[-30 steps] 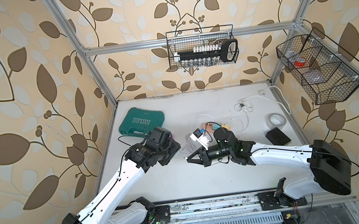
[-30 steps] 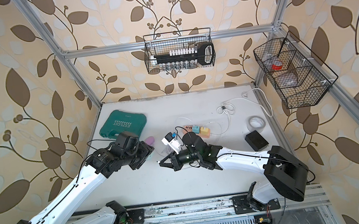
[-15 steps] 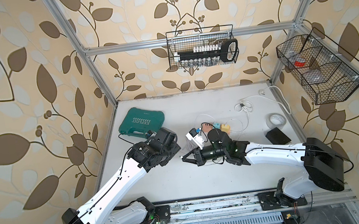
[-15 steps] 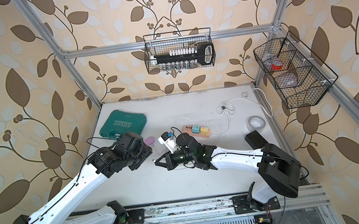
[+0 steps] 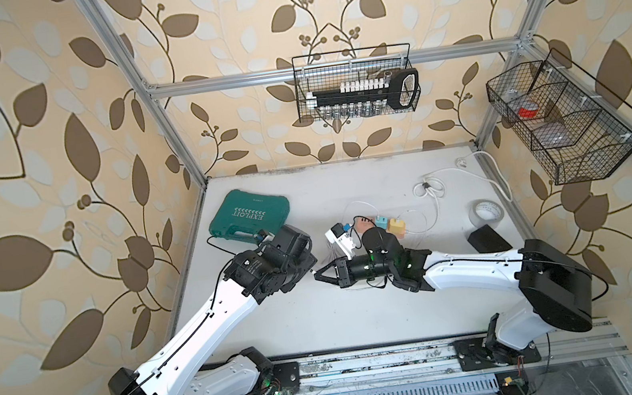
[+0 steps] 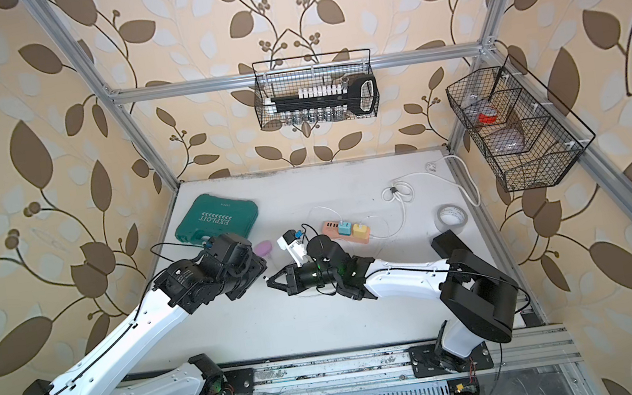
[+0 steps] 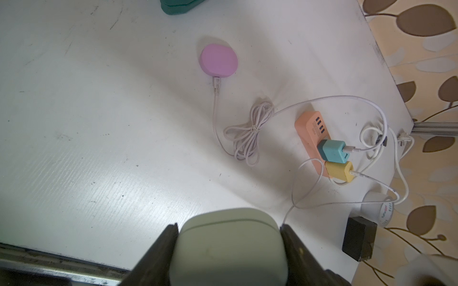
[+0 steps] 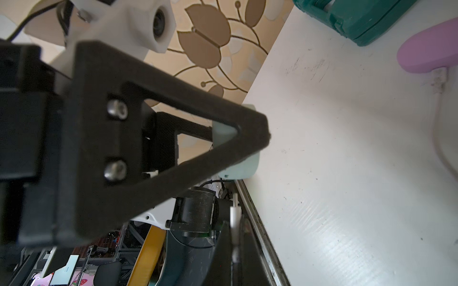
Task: Charge the bluetooth headset
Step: Insert the charging cable into the bluetooth headset.
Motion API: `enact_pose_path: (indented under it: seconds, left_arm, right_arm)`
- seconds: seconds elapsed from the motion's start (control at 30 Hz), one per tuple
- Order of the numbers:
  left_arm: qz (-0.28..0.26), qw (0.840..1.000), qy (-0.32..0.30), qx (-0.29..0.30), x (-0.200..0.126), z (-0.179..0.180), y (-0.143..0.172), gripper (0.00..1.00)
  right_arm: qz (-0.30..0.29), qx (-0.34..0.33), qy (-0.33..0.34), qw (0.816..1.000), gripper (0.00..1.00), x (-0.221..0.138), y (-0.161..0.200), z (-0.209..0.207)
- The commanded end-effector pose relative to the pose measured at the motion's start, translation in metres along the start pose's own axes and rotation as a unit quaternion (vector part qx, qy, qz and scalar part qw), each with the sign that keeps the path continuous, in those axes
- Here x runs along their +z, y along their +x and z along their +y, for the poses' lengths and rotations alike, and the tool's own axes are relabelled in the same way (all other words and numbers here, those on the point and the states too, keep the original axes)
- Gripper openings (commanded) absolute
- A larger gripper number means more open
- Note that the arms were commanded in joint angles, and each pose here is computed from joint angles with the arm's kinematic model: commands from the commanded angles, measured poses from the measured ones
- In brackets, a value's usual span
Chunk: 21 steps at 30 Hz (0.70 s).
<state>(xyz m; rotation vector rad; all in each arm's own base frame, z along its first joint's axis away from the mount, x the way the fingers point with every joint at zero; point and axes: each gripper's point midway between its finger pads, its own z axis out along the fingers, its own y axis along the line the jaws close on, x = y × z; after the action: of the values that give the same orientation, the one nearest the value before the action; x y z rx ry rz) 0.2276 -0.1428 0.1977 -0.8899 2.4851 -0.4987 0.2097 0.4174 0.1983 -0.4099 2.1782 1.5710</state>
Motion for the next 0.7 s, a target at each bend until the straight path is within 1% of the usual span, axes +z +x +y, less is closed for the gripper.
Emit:
enact_pose_path:
  seconds: [0.0,0.4,0.67]
  left_arm:
    - [-0.013,1.0,0.012,-0.003,-0.0096,-0.0029,-0.0042,0.46]
    - [-0.013,1.0,0.018,-0.005,-0.0106,-0.0043,-0.004,0.45]
    - [-0.008,1.0,0.023,-0.005,-0.0112,-0.0056,-0.0025,0.45]
  right_arm:
    - [-0.024,-0.004,-0.023,0.999,0.07,0.0052,-0.0146,0.0174]
    - [-0.027,0.009,-0.022,0.999,0.07,0.0115,-0.0139,0.0115]
    - [-0.027,0.012,-0.033,0.999,0.07,0.0144,-0.0148,0.014]
